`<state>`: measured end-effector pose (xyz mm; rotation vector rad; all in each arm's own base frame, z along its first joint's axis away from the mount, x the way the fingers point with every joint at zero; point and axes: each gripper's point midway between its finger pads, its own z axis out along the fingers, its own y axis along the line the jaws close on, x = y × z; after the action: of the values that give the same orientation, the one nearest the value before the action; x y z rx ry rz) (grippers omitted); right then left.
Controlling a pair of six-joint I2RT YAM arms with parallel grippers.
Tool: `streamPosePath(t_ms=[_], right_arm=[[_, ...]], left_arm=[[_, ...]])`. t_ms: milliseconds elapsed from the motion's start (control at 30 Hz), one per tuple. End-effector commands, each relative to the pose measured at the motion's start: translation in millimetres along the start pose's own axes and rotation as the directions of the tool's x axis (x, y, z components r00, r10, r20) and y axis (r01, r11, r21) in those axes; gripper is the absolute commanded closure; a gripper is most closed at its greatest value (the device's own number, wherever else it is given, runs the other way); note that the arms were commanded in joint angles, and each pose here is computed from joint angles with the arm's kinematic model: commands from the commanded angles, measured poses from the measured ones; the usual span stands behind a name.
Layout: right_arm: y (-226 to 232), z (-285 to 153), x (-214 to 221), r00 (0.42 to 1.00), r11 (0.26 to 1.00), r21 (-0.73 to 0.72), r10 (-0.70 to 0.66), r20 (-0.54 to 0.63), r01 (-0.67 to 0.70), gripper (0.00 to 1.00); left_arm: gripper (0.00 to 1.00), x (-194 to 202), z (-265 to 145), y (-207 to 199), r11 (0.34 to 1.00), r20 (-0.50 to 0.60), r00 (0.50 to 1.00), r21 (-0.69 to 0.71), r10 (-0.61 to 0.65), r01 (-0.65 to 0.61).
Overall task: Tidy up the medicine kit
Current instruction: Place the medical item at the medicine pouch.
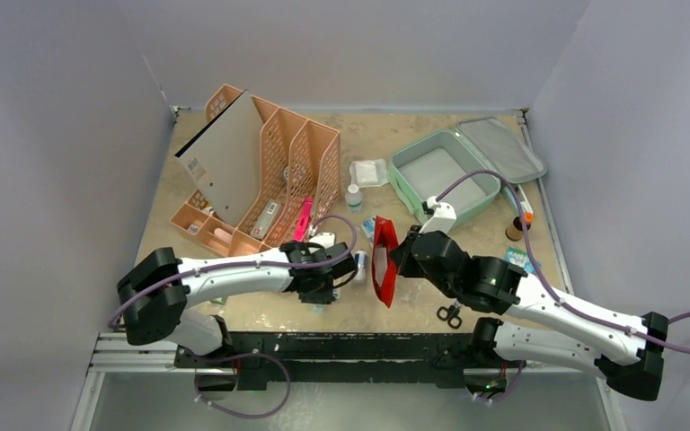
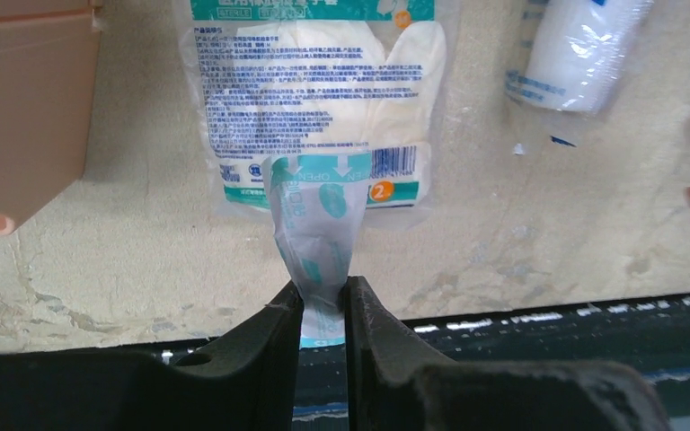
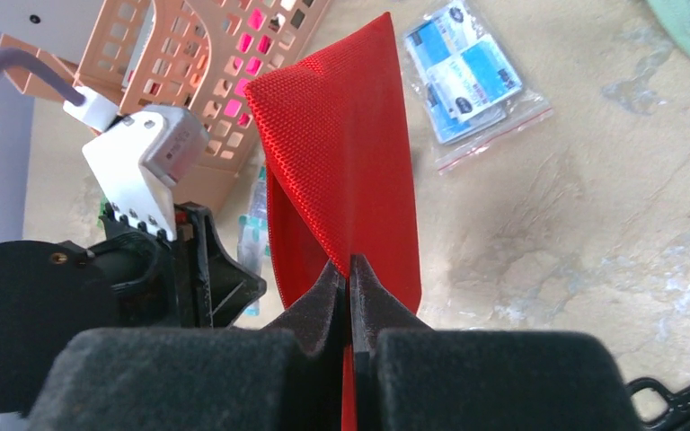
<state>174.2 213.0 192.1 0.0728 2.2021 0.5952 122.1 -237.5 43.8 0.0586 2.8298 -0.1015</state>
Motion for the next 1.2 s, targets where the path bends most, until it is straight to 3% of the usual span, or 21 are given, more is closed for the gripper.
streamPosePath(t_ms=[0, 300, 433, 567, 667, 1000, 1167], right_arm=[[14.1, 3.2, 4.5, 0.996, 0.995, -0.043, 0.087, -0.024, -0.088, 1.0], [45.1, 13.6, 1.4, 0.988, 0.986, -0.079, 0.14, -0.062, -0.145, 1.0], [56.6, 19.5, 4.7, 0.979, 0.976, -0.104, 0.185, -0.082, -0.193, 1.0], [62.3, 21.1, 5.8, 0.974, 0.969, -0.115, 0.206, -0.095, -0.217, 1.0], [68.0, 20.2, 2.9, 0.972, 0.965, -0.133, 0.214, -0.096, -0.225, 1.0], [84.9, 16.1, -0.6, 0.973, 0.959, -0.186, 0.195, -0.123, -0.215, 1.0], [80.9, 13.9, 6.2, 0.977, 0.968, -0.178, 0.153, -0.15, -0.179, 1.0]], left_arm=[[0.8, -14.3, -30.6, -11.7, 0.995, 0.047, 0.997, 0.088, -0.055, 0.051], [0.81, -52.1, -114.3, -40.9, 0.928, 0.171, 0.976, 0.369, -0.131, 0.06], [0.81, -62.6, -150.5, -54.7, 0.857, 0.199, 0.963, 0.512, -0.179, 0.053], [0.81, -62.9, -167.5, -75.9, 0.758, 0.202, 0.96, 0.652, -0.192, 0.015], [0.81, -63.1, -166.8, -83.8, 0.734, 0.212, 0.96, 0.679, -0.181, -0.011], [0.81, -65.2, -137.0, -90.5, 0.787, 0.225, 0.964, 0.616, -0.144, -0.026], [0.81, -69.1, -120.7, -80.3, 0.846, 0.229, 0.96, 0.532, -0.162, 0.016]])
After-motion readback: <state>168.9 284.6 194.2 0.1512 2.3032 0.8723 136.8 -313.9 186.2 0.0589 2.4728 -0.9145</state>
